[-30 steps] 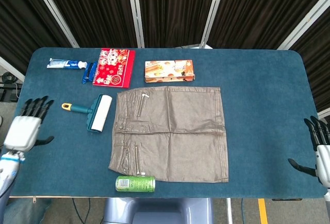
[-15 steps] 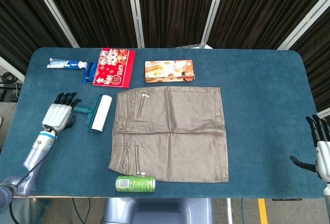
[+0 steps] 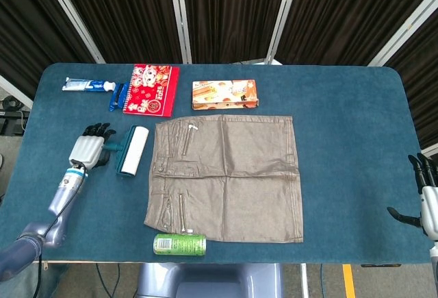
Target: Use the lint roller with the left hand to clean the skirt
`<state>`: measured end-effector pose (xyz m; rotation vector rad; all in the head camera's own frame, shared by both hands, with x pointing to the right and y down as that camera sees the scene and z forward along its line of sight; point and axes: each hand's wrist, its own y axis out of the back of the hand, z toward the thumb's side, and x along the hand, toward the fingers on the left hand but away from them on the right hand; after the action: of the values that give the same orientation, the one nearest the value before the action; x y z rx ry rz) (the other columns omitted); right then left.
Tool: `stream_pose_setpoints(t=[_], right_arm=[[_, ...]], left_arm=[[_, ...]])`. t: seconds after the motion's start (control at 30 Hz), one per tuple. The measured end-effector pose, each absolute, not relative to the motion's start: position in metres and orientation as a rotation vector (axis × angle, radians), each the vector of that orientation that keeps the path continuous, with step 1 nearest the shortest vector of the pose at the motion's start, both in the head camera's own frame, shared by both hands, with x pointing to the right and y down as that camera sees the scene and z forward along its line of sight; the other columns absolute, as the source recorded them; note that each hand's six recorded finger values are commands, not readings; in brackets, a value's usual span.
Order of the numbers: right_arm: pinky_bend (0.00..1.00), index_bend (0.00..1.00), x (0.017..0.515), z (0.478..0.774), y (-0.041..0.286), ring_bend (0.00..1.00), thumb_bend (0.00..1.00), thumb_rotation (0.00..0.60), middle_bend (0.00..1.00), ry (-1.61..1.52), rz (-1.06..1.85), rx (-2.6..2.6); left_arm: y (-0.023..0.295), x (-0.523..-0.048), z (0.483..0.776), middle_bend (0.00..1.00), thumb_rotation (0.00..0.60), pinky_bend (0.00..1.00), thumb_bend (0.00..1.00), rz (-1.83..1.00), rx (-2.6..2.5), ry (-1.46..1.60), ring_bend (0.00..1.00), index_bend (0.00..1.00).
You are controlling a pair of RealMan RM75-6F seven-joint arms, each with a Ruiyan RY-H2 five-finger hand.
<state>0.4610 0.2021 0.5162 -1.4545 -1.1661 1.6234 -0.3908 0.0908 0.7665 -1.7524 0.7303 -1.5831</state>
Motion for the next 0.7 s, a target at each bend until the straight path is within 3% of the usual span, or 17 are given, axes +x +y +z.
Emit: stream_pose_setpoints(t=[0.37,0.7], right_arm=[[0.0,0.0,0.465,0.519,0.2,0.0,0.0,0.6,0.0,-1.172,1.635,-1.448],[0.0,0.0,0.465,0.521,0.2,0.0,0.0,0.6,0.0,-1.169,1.642,-1.448]], left_arm=[[0.088,-0.382,0.777,0.17,0.6,0.2,0.54,-1.601,-1.726,0.716,0.12,0.24],[0.089,-0.384,0.778,0.31,0.6,0.26,0.57,-1.593,-1.722,0.741,0.23,0.39]])
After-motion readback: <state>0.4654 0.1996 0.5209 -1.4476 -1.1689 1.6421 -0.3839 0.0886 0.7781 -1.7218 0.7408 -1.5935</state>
